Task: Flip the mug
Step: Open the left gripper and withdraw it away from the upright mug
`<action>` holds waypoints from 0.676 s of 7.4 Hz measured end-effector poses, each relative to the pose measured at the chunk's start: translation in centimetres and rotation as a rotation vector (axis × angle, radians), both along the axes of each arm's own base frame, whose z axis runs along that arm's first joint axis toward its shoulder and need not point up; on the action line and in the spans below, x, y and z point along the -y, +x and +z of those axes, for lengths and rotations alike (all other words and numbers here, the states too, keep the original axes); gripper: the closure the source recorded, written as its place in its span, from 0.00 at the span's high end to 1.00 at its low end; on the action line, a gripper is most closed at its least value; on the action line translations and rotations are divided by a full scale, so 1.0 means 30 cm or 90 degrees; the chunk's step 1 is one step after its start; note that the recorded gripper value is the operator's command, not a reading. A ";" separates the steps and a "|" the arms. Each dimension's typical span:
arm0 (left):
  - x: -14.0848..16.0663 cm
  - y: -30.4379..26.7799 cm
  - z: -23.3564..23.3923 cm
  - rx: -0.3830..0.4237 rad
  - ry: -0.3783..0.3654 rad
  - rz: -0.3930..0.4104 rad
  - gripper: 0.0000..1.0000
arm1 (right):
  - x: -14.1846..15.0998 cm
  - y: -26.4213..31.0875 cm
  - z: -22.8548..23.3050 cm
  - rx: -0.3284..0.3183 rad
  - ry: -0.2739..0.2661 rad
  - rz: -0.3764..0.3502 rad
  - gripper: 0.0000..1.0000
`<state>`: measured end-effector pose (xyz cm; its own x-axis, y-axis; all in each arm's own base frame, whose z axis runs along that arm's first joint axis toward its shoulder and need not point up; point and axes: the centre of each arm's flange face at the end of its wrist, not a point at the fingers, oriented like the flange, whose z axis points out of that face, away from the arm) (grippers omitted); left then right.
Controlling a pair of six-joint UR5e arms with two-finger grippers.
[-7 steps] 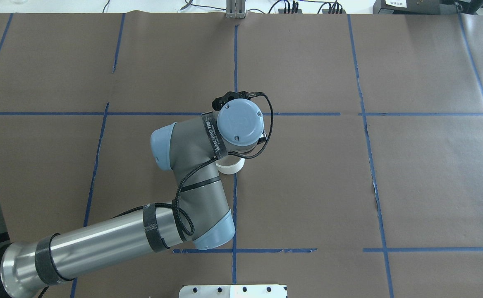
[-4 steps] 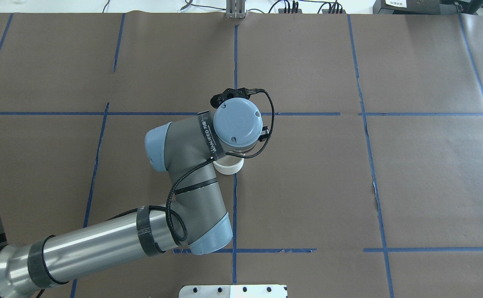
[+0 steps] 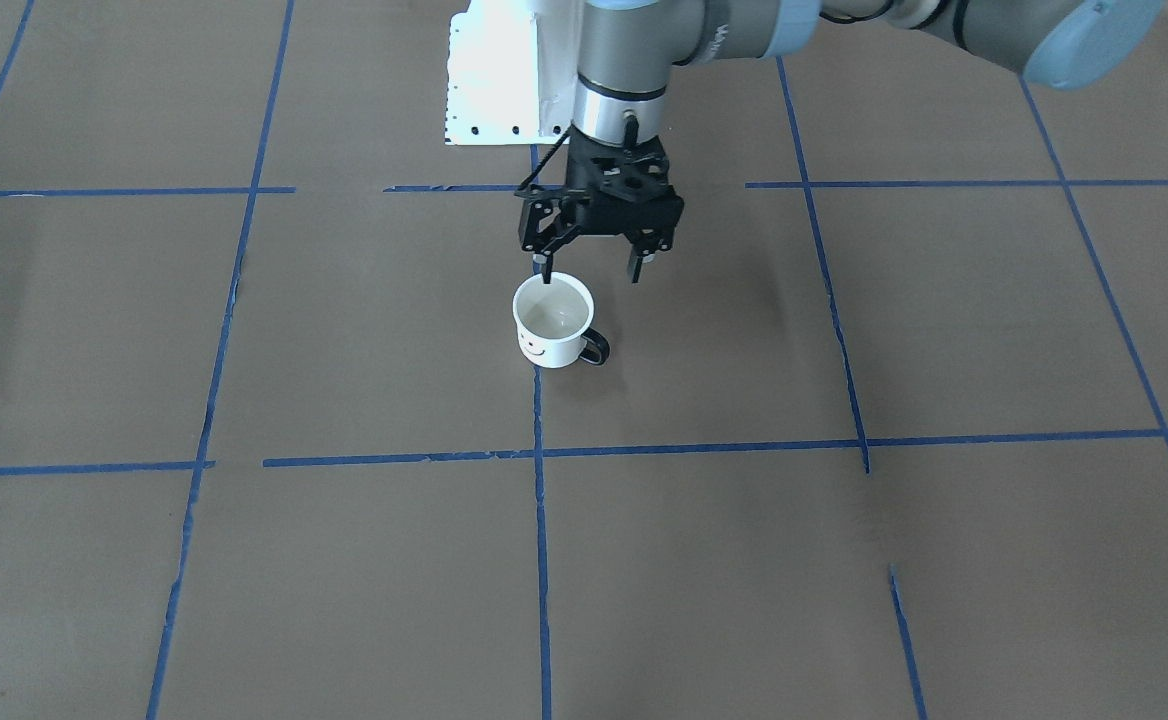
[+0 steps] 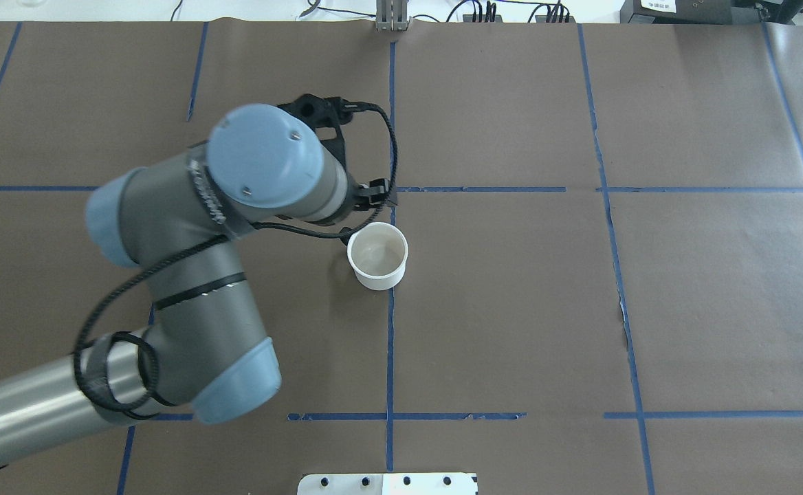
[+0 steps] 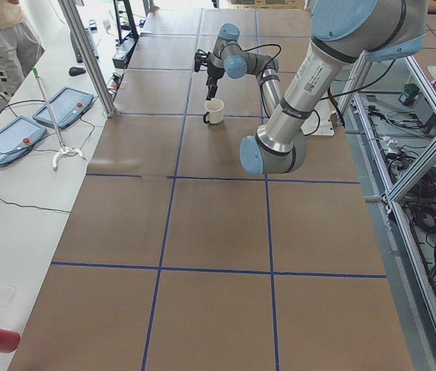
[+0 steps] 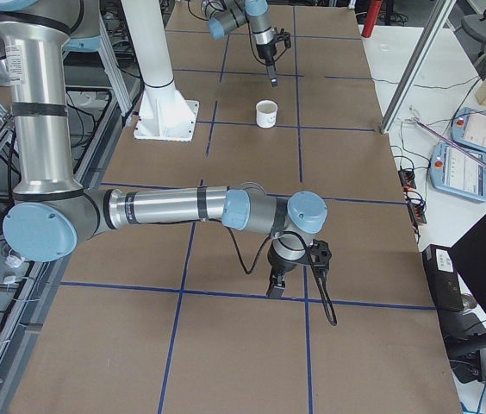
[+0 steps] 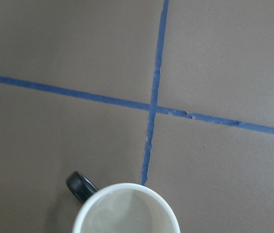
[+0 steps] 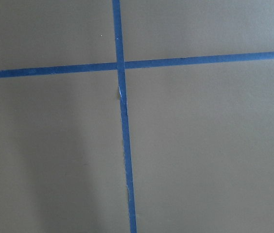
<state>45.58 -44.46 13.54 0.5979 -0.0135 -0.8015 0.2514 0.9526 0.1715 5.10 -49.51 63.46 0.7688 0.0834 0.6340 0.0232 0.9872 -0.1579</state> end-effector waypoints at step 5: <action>0.361 -1.014 0.819 0.139 0.105 0.224 1.00 | 0.000 0.000 0.000 0.000 0.000 0.000 1.00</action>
